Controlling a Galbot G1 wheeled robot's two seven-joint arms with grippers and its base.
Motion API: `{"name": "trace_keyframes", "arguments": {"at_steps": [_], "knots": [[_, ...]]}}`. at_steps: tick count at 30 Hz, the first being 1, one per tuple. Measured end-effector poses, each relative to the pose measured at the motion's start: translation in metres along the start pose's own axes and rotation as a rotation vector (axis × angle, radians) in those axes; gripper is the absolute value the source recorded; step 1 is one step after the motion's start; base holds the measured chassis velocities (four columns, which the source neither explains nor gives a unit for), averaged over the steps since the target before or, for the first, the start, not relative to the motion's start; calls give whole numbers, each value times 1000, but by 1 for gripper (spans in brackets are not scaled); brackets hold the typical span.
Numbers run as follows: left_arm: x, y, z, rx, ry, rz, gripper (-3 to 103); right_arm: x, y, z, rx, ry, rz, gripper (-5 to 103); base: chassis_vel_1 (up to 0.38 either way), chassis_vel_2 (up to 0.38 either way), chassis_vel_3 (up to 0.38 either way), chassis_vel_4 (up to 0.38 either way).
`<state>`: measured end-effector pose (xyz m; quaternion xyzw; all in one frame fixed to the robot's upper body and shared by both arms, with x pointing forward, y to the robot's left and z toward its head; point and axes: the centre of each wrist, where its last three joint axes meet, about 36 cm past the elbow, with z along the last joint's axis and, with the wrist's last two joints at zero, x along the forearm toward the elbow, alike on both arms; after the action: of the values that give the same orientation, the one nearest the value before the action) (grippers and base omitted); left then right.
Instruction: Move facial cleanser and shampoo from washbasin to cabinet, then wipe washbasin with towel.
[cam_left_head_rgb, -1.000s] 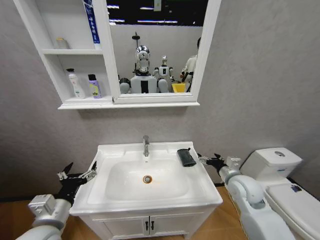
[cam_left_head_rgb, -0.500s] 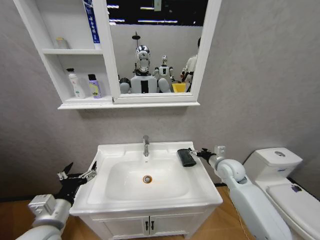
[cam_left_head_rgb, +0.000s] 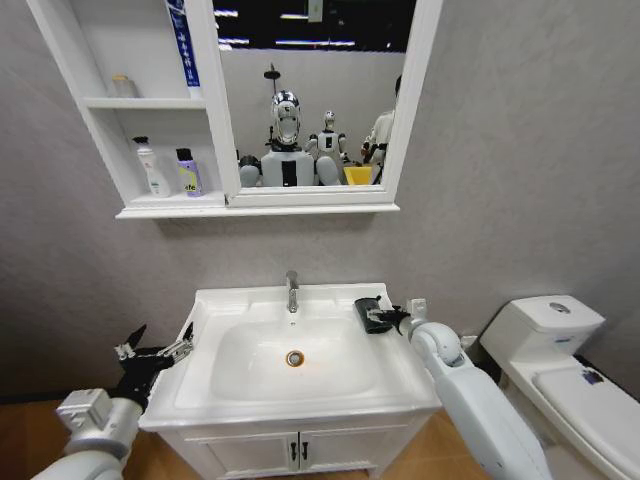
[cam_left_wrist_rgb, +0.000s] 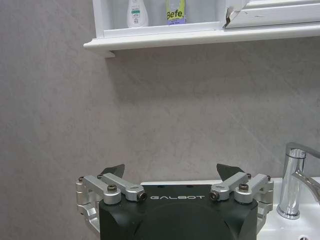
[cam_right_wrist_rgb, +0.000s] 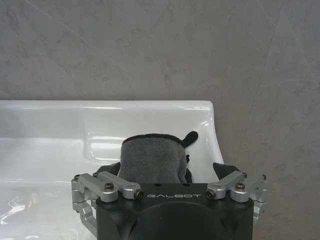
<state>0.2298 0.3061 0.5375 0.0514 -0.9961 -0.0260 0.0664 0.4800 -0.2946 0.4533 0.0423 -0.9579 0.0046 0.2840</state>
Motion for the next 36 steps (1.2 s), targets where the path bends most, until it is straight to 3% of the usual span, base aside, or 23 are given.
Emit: {"name": "trace_keyframes", "arguments": {"at_steps": [20, 23, 26, 29, 36], "knots": [[0, 0, 0, 0, 0, 0, 100, -31, 9, 10, -16, 55, -21, 101, 0, 0, 0, 0], [0, 0, 0, 0, 0, 0, 100, -33, 8, 10, -21, 56, -33, 86, 0, 0, 0, 0], [0, 0, 0, 0, 0, 0, 100, -33, 8, 10, -24, 55, -35, 80, 0, 0, 0, 0], [0, 0, 0, 0, 0, 0, 100, -34, 9, 12, -32, 57, -38, 65, 0, 0, 0, 0], [0, 0, 0, 0, 0, 0, 100, -33, 7, 15, -37, 60, -37, 42, 0, 0, 0, 0]]}}
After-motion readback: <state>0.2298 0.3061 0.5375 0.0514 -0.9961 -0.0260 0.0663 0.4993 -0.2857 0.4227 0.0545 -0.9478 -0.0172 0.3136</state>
